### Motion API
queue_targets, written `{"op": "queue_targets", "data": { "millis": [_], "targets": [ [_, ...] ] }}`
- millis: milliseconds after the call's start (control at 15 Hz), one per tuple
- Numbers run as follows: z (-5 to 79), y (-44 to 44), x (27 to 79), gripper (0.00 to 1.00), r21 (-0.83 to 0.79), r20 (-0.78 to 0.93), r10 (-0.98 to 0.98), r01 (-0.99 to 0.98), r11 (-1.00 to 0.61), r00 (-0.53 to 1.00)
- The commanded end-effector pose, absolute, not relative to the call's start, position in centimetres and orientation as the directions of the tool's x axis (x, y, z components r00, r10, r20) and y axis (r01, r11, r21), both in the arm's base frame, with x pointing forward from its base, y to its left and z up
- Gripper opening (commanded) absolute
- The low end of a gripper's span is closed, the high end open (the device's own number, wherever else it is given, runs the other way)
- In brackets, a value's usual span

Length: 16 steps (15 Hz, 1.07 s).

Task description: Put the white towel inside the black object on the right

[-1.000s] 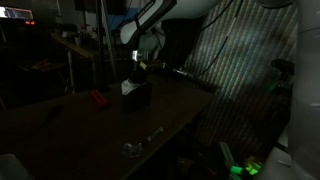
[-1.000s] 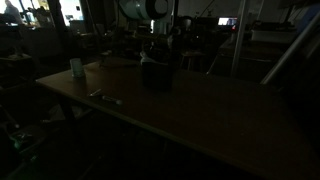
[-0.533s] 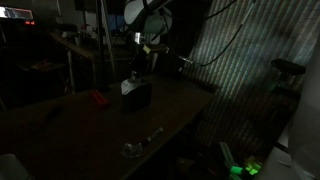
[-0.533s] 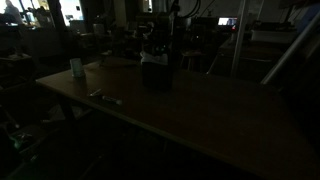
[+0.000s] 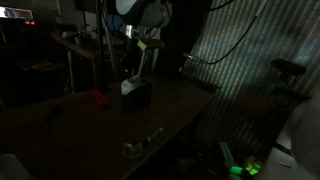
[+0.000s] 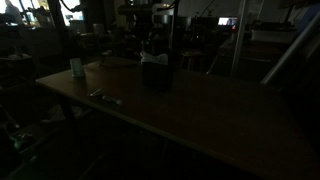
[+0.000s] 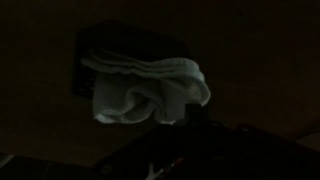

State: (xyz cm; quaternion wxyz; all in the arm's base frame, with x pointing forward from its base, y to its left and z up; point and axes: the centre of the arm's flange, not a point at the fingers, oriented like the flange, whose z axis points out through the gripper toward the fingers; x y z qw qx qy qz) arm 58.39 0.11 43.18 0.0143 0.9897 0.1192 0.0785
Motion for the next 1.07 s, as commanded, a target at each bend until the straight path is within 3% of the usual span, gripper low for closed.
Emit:
{"op": "queue_targets", "data": {
  "millis": [0,67,133,267,667,933,1000],
  "targets": [
    [43.2,4.0,55.9,0.03,0.085,0.185,0.317,0.306,-0.948,0.93],
    [43.0,4.9,55.5,0.12,0.094,0.185,0.338,0.326,-0.941,0.923],
    [42.7,5.5,55.3,0.29,0.109,0.179,0.36,0.345,-0.932,0.915],
    [42.4,6.6,54.8,0.36,0.137,0.173,0.4,0.381,-0.915,0.9],
    [42.0,7.4,54.5,0.81,0.204,0.163,0.467,0.434,-0.878,0.869],
    [42.1,7.4,54.8,0.89,0.237,0.156,0.495,0.455,-0.859,0.855],
    [42.0,7.4,55.0,0.85,0.246,0.152,0.51,0.467,-0.849,0.847]
  ]
}}
